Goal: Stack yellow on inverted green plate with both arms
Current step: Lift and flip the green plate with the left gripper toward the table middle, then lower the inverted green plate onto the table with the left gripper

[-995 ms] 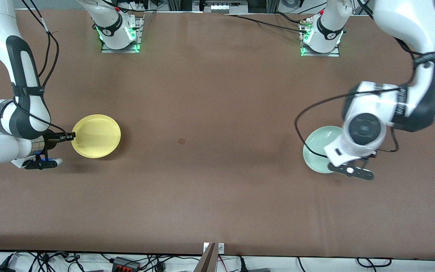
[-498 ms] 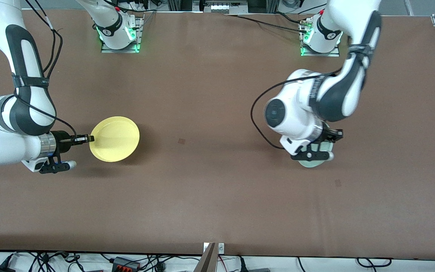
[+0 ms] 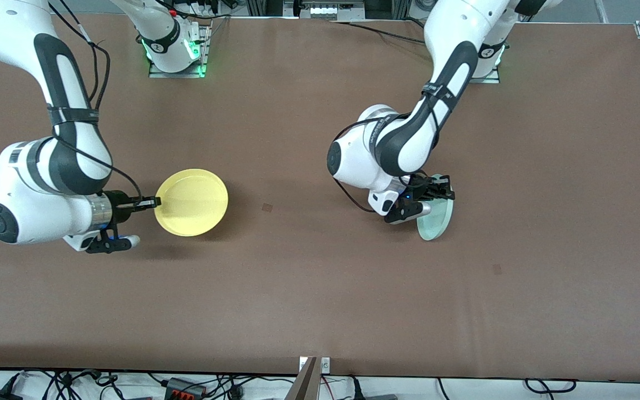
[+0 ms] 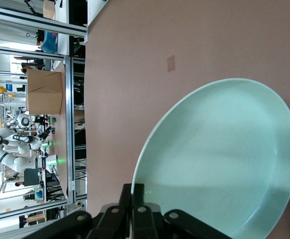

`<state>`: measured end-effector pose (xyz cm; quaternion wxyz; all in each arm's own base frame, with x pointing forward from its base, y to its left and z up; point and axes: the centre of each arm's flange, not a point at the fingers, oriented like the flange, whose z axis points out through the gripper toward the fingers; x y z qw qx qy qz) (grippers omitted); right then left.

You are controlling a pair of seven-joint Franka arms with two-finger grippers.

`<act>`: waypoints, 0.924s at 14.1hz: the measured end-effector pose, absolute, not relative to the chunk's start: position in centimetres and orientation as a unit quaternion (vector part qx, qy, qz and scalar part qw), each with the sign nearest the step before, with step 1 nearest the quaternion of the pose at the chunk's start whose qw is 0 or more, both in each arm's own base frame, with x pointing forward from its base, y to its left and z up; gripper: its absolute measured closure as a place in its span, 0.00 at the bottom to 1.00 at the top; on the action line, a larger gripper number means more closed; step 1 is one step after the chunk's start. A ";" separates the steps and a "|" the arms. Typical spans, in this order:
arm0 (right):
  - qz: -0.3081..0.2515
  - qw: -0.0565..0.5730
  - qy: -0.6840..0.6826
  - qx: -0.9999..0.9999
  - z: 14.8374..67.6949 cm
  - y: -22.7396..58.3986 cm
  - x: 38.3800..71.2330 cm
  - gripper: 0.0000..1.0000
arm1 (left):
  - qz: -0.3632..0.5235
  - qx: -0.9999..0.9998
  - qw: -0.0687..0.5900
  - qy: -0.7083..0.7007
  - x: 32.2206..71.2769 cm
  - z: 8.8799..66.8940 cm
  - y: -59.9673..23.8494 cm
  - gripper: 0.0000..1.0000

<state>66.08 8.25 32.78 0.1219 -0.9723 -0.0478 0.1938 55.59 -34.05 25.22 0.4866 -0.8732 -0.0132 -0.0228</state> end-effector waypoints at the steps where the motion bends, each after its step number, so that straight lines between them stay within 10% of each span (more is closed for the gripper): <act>1: 0.195 0.121 -0.049 -0.972 32.8 8.8 66.0 0.97 | -0.031 -0.864 0.502 -0.023 55.1 24.5 -34.4 0.97; 9: 0.195 0.120 -0.049 -0.972 32.7 8.8 66.0 0.97 | -0.112 -0.874 0.470 -0.058 52.4 25.7 -39.7 0.95; 13: 0.196 0.118 -0.044 -0.973 32.6 8.3 66.1 0.97 | -0.145 -0.930 0.332 -0.055 51.9 25.3 -44.7 0.63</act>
